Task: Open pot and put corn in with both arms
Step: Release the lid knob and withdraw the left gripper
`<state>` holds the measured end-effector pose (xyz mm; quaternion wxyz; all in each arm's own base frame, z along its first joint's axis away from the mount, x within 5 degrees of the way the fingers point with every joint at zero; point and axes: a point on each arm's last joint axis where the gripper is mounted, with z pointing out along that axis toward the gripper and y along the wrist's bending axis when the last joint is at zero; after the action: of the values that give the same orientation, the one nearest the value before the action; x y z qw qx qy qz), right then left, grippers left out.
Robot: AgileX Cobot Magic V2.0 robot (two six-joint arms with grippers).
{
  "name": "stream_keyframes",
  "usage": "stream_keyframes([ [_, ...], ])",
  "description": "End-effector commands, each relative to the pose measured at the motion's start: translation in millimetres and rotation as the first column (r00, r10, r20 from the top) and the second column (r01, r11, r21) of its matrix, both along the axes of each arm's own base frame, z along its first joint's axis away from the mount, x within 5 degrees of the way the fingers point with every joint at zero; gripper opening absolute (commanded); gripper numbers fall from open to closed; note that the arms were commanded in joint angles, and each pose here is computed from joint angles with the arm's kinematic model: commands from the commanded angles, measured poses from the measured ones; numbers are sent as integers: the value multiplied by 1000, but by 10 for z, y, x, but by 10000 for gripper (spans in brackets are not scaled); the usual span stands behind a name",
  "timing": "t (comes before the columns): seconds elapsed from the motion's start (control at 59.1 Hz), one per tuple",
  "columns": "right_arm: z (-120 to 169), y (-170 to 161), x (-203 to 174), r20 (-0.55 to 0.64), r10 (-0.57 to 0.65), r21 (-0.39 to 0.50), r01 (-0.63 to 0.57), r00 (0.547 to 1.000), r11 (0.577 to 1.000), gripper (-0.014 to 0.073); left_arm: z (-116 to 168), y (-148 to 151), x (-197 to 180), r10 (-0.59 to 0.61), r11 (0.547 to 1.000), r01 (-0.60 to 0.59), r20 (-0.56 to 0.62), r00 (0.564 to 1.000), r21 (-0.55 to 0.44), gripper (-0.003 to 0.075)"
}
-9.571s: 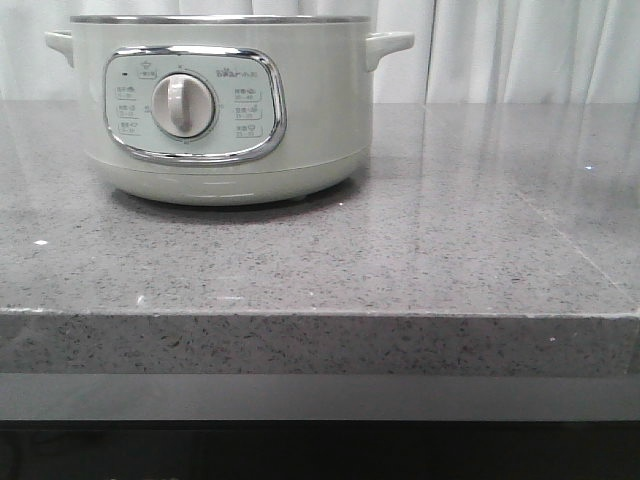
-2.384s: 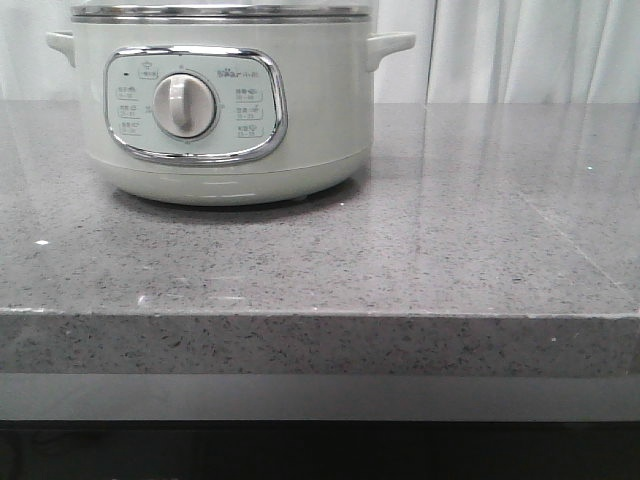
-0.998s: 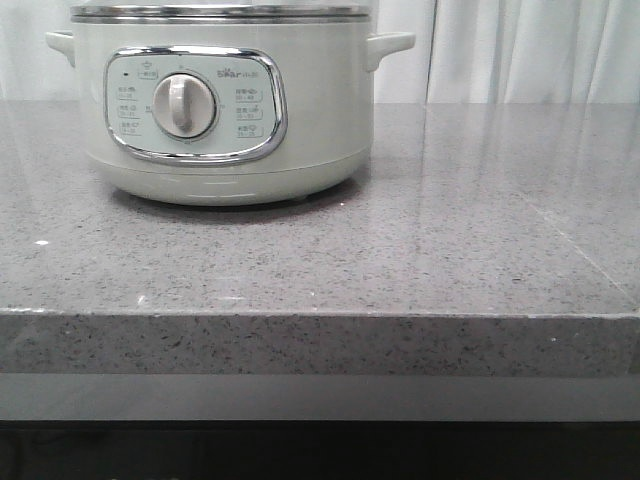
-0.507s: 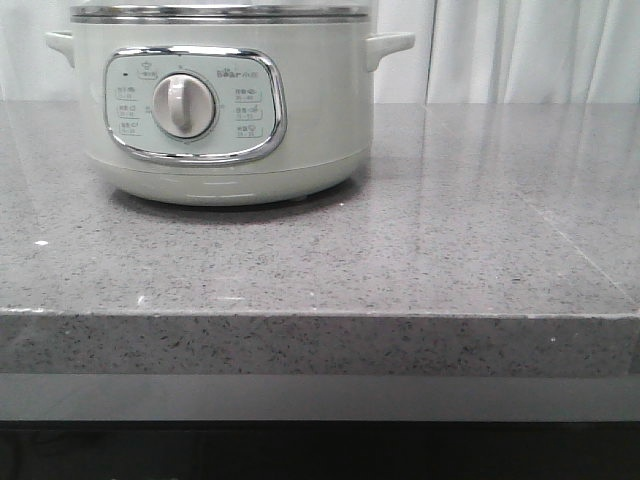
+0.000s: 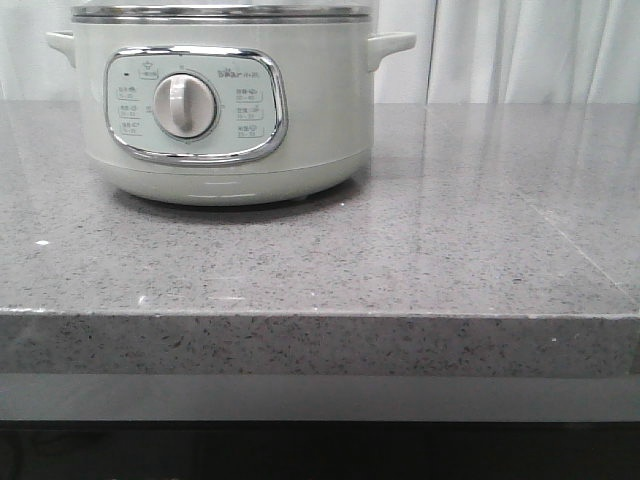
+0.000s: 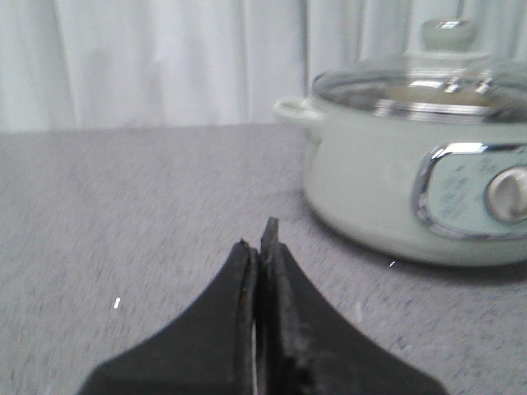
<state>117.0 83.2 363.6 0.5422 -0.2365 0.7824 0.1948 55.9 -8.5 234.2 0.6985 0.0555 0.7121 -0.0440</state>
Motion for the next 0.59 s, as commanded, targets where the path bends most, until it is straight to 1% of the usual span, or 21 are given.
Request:
stream_keyframes([
  [0.0, 151, -5, 8, 78, -12, 59, 7, 997, 998, -119, -18, 30, -22, 45, 997, -38, 107, 993, -67, -20],
  [0.169, 150, -5, 8, 77, -12, 59, 7, 997, 998, -119, -225, 49, -10, 72, 991, -55, 144, 987, -119, -20],
  [0.203, 151, -5, 8, 78, -12, 59, 7, 997, 998, -119, -226, 46, -11, 68, 992, -53, 128, 989, -117, -20],
  [0.355, 151, -5, 8, 78, -12, 60, 7, 997, 998, -119, -205, 51, -15, 74, 991, -55, 159, 985, -119, -20],
  [0.575, 150, -5, 8, 78, -12, 59, 7, 997, 998, -119, -207, 50, -14, 71, 991, -53, 156, 985, -121, -20],
])
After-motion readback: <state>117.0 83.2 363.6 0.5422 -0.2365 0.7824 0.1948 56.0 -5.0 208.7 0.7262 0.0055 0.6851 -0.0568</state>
